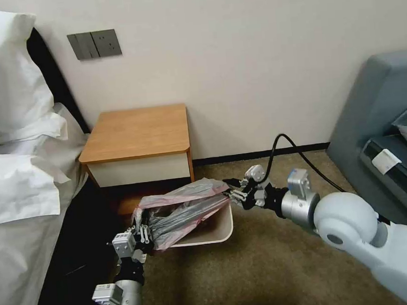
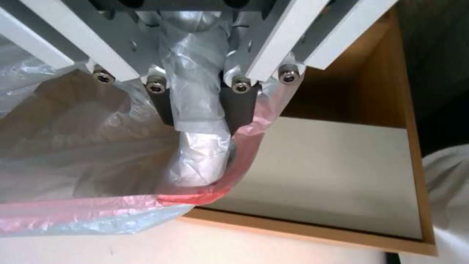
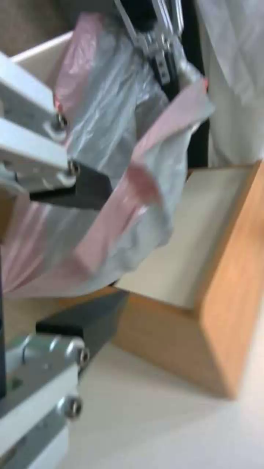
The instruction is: Pick up the garbage bag from the table and place it over the trash can.
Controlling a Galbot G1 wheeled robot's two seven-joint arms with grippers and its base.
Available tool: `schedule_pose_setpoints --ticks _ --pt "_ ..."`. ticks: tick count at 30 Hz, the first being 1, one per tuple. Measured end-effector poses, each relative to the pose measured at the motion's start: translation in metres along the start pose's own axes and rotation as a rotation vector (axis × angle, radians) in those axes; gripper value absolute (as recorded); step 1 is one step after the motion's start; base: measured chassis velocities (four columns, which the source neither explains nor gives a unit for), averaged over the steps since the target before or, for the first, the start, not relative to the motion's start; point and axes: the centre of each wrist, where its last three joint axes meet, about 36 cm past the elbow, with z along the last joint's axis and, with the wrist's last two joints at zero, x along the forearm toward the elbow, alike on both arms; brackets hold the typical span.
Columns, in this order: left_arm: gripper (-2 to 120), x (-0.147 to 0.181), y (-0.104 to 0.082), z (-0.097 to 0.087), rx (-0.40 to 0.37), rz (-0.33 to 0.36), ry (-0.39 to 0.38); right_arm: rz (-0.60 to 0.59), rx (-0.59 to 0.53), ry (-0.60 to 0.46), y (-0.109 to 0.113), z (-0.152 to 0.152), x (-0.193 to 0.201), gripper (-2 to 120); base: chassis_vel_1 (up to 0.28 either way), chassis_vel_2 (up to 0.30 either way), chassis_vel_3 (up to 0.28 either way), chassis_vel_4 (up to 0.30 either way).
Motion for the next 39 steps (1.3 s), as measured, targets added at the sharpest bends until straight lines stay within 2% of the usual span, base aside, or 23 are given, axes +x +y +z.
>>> schedule_pose_setpoints --ticks 4,5,7,8,12,13,15,25,28,34,39 --pt "8 0.000 -0.001 0.002 0.001 0.005 0.007 -0.017 0.106 -0.059 0.000 0.001 -0.002 65 0.000 0.000 0.000 0.000" --pt "8 0.000 -0.001 0.002 0.001 0.005 0.007 -0.017 0.106 -0.059 0.000 0.001 -0.002 65 0.000 0.000 0.000 0.000" --pt "8 0.000 -0.001 0.002 -0.003 0.010 0.009 -0.013 0.151 -0.073 -0.002 0.004 -0.008 74 0.000 0.000 0.000 0.000" --pt "8 0.001 -0.001 0.003 -0.015 0.016 0.007 -0.013 0.171 -0.078 -0.003 0.005 -0.014 82 0.000 0.000 0.000 0.000" --pt "8 0.001 0.000 0.004 -0.029 0.023 0.000 -0.016 0.172 -0.074 -0.003 0.004 -0.017 88 0.000 0.000 0.000 0.000" --pt "8 0.001 0.003 0.007 -0.075 0.040 -0.024 -0.002 0.170 -0.067 -0.006 0.005 -0.025 95 0.000 0.000 0.000 0.000" --pt "8 0.001 0.007 0.008 -0.111 0.058 -0.041 0.024 0.159 -0.063 -0.010 0.003 -0.032 99 0.000 0.000 0.000 0.000" --pt "8 0.003 0.014 0.012 -0.192 0.118 -0.094 0.093 0.034 0.033 -0.031 -0.002 -0.040 100 0.000 0.000 0.000 0.000" --pt "8 0.003 0.017 0.013 -0.228 0.159 -0.113 0.099 -0.047 0.086 -0.040 -0.002 -0.040 100 0.000 0.000 0.000 0.000" --pt "8 0.004 0.018 0.014 -0.243 0.192 -0.126 0.104 -0.122 0.143 -0.050 -0.005 -0.041 100 0.000 0.000 0.000 0.000" --pt "8 0.005 0.020 0.014 -0.211 0.228 -0.137 0.068 -0.192 0.255 -0.067 -0.002 -0.032 100 0.000 0.000 0.000 0.000"
